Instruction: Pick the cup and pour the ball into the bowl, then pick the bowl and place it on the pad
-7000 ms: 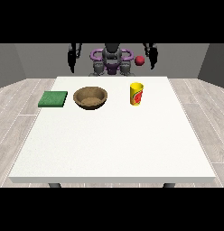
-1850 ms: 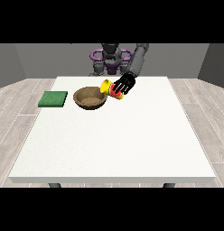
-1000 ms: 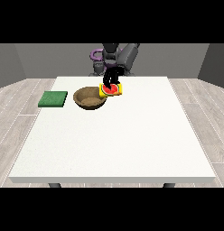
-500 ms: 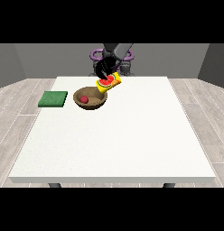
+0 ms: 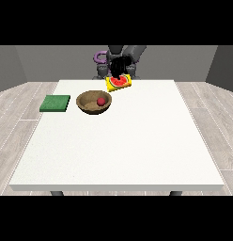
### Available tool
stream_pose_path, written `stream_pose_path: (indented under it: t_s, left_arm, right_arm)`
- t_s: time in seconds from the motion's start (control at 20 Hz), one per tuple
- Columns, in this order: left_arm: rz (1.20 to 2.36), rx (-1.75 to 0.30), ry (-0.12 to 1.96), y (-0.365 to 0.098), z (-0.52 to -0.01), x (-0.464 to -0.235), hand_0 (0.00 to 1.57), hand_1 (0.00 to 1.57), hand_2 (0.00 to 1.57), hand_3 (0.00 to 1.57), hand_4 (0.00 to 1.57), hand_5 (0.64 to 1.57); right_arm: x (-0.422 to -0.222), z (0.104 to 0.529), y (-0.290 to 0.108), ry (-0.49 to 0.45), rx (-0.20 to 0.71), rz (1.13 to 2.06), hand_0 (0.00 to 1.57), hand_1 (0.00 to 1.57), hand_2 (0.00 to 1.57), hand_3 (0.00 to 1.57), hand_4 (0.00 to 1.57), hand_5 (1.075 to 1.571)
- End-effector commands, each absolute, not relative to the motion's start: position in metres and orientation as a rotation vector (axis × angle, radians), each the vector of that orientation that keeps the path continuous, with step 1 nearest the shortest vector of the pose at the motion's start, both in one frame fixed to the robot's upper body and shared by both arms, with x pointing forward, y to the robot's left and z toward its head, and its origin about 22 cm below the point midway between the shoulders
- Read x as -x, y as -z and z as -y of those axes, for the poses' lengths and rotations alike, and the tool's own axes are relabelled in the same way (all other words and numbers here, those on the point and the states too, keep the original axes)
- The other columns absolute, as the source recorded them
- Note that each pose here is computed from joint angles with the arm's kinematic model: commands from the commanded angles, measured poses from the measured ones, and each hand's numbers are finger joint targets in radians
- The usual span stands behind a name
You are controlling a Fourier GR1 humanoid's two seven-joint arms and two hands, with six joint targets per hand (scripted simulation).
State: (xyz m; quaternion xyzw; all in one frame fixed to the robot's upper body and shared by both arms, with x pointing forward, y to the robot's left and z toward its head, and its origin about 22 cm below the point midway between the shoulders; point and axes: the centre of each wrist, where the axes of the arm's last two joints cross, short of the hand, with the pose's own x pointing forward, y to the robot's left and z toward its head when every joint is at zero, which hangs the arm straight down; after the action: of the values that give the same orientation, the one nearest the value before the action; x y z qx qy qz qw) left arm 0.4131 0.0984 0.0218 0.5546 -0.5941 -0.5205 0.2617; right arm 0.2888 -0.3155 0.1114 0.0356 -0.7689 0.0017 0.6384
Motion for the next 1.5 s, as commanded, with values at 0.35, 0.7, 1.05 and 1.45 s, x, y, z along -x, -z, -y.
stream_pose_path:
  t_s: [0.35,0.7,1.05,1.45]
  left_arm:
    - [1.814,-1.176,0.612,-0.007,-0.199,-0.398,1.46,1.46,1.57,1.57,1.10,1.570]
    - [1.996,-0.691,0.182,-0.024,-0.177,-0.389,1.42,1.42,1.57,1.57,1.38,1.502]
    - [2.167,-0.068,-0.173,-0.046,-0.199,-0.389,0.41,0.41,0.00,0.00,0.26,1.569]
    - [2.225,0.085,-0.160,-0.084,-0.317,-0.402,0.00,0.00,0.00,0.00,0.00,1.547]
  right_arm:
    - [-0.271,0.323,-0.129,0.005,-0.047,1.896,0.00,0.00,0.00,0.00,0.39,1.564]
    - [-0.266,0.312,-0.142,0.047,-0.036,1.935,0.00,0.00,0.00,0.00,0.44,1.565]
    - [-0.265,0.304,-0.144,0.113,-0.021,1.965,0.00,0.00,0.00,0.00,0.53,1.564]
    - [-0.261,0.258,-0.149,0.075,-0.006,2.010,0.00,0.00,0.00,0.00,0.49,1.568]
